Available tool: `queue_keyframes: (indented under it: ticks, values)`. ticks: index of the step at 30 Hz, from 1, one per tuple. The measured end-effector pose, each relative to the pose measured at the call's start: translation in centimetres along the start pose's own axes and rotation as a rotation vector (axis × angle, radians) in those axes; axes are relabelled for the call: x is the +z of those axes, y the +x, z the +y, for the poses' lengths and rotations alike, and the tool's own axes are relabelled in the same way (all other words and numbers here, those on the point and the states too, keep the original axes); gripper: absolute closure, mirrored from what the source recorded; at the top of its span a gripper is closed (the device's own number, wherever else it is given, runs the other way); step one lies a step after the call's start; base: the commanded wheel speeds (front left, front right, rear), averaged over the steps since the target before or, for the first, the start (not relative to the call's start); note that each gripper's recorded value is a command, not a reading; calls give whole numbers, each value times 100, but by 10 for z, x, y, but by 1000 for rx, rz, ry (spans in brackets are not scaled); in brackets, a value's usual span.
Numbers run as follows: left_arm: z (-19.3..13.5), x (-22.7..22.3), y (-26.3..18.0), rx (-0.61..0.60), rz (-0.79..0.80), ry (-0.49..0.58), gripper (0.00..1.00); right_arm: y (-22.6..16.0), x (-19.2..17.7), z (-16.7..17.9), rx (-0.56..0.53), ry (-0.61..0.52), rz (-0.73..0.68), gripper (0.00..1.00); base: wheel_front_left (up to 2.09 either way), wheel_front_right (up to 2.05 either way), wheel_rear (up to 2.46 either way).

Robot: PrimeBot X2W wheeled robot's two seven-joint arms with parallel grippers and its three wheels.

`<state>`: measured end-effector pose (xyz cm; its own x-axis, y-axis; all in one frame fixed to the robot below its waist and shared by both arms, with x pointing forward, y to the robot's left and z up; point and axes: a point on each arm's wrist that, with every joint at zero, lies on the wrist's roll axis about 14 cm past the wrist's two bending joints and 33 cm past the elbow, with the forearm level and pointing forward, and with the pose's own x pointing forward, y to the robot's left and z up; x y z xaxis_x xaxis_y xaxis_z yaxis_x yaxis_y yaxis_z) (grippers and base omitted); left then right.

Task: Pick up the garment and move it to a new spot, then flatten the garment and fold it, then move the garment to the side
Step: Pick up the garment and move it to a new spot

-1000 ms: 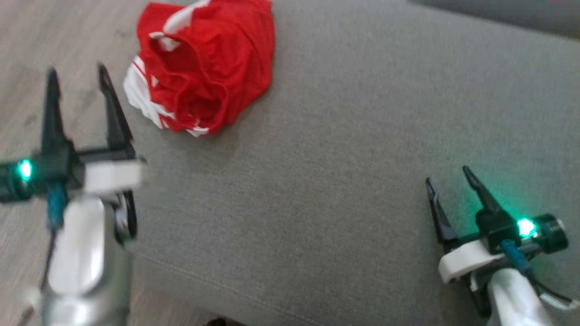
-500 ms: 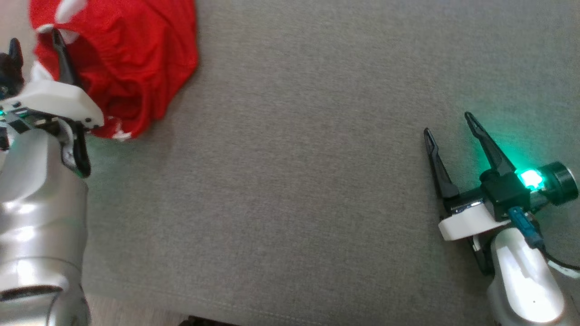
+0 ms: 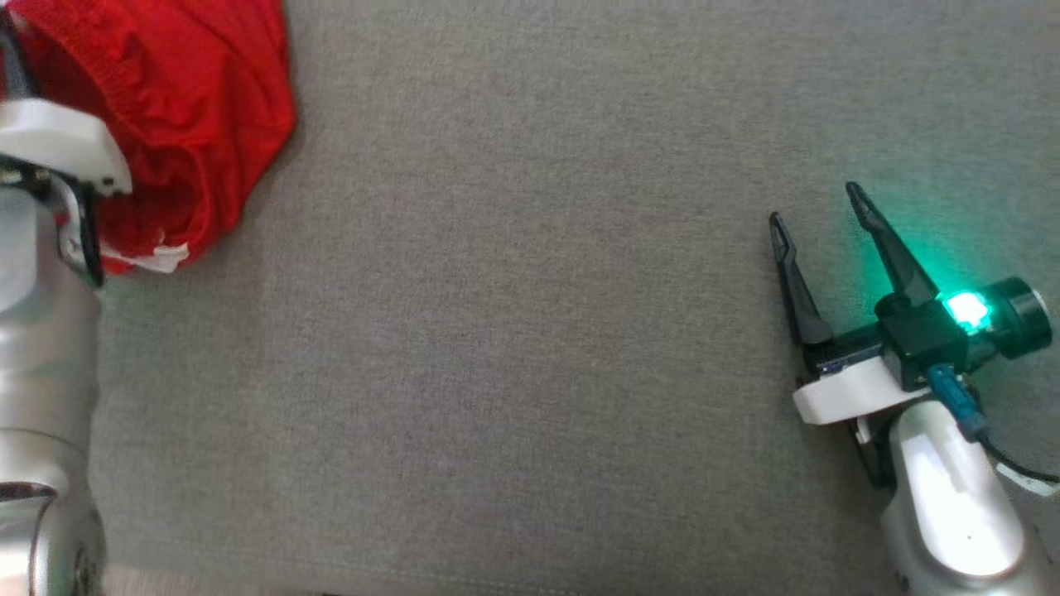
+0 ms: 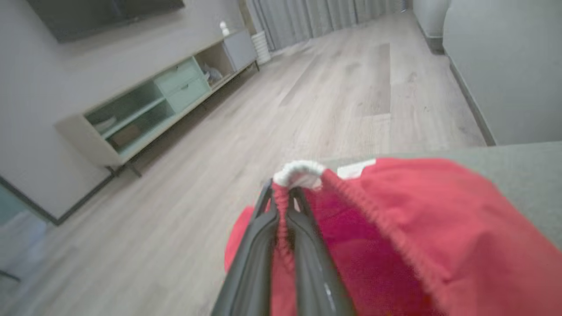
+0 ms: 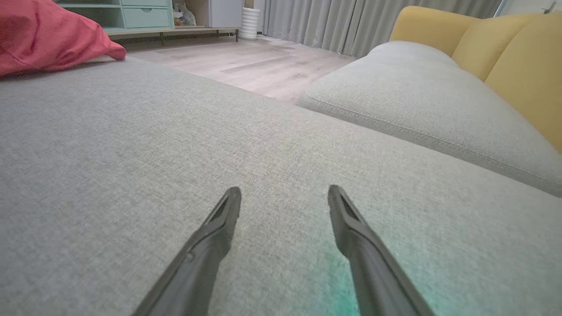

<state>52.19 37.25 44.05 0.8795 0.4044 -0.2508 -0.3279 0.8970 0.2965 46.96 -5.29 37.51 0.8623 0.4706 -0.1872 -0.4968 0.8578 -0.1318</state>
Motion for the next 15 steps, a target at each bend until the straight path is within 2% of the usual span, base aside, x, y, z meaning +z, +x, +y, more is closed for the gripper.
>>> queue_keyframes:
  ticks: [8,15]
  values:
    - [-24,121,-5,-91,-331,183,100,-29,8,4,-33,40,27,0,0,0,0]
    - [-85,207,-38,-283,-564,220,100,-75,26,-7,-122,100,2,0,0,0,0]
